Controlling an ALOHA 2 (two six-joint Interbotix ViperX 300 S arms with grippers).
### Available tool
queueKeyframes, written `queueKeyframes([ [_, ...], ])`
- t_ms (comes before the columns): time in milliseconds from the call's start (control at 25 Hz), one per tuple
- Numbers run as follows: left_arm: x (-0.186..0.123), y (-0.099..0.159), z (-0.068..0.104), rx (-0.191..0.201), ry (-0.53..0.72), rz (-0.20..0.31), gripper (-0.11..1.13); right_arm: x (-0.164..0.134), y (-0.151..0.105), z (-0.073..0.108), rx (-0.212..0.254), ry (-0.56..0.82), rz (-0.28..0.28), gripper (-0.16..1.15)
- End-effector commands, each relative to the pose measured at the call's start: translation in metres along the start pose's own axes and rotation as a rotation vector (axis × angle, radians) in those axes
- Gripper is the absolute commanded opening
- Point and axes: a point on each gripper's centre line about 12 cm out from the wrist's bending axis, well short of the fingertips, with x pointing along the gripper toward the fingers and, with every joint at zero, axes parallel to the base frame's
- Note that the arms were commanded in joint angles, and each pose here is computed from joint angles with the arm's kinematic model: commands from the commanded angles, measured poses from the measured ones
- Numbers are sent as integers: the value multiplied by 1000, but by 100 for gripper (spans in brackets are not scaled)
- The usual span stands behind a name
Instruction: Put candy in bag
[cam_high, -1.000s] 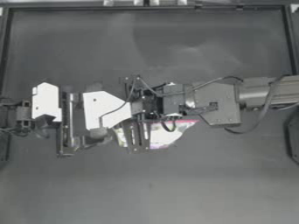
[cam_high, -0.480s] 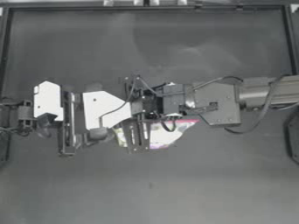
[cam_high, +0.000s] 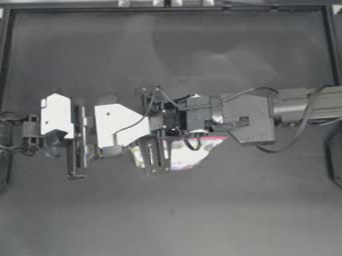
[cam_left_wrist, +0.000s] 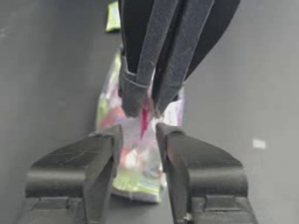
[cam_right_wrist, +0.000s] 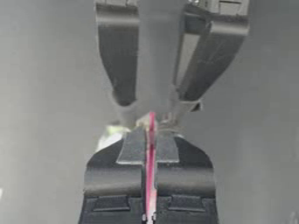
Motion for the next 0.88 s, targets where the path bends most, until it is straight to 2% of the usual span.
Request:
queueKeyframes([
  [40,1,0,12,-5,-41,0,71,-27,-4,13,4,-71,-13,9],
  [240,4,-1,19,-2,-51,-2,71,-27,-4,13,4,-69,-12,9],
  [480,6,-1,13,-4,-5,-2,67,-26,-4,12,-1,-66,-13,9],
  [880,4,-3,14,9,-3,-8,32,-25,-4,12,-1,-65,-12,9],
])
